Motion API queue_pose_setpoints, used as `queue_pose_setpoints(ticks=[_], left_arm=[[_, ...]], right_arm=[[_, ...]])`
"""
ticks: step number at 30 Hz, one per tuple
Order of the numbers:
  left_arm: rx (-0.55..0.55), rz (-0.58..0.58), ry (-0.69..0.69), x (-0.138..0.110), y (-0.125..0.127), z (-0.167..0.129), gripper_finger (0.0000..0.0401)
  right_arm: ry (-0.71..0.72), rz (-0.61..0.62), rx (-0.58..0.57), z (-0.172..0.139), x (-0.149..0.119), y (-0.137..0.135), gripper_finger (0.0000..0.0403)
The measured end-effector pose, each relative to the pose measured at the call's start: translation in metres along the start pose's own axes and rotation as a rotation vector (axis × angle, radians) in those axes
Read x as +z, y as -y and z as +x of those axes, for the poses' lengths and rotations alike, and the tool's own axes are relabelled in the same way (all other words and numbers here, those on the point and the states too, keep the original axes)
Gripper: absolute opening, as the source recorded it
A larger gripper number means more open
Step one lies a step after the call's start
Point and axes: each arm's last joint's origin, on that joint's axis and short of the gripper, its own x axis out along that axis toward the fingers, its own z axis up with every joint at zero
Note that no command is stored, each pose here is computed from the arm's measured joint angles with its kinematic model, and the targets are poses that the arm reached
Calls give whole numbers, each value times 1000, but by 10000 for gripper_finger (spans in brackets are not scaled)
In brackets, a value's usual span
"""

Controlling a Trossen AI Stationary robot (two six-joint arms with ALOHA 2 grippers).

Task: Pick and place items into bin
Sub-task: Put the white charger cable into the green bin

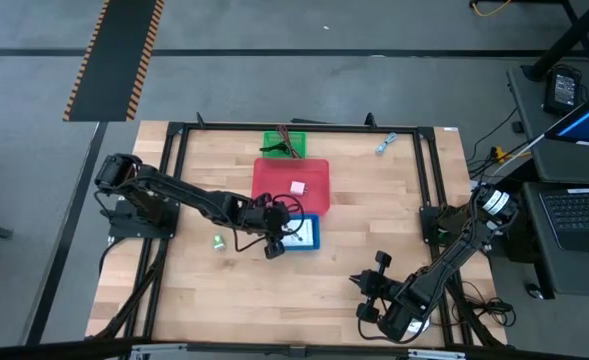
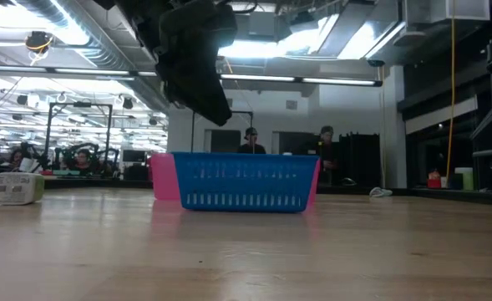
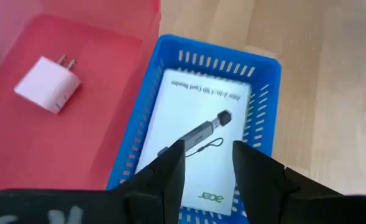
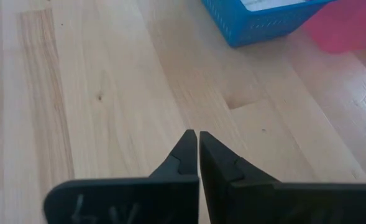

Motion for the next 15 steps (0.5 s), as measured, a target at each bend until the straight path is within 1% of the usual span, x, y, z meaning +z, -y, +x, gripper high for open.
queue_pose_setpoints(ticks=[4,9,13,15], left_arm=[[-13,43,32,7,1,-8,127],[-33,85,79,14,1,-24,120],[-60,92,54,13,-3,-41,109],[-55,117,38,11,-5,-52,103]], right_arm=[[-2,-6,-9,2,1,1,0],[-4,-55,-30,8,6,5,0],[-8,-89,-54,15,12,9,0],[-6,-110,-73,19,17,12,0]])
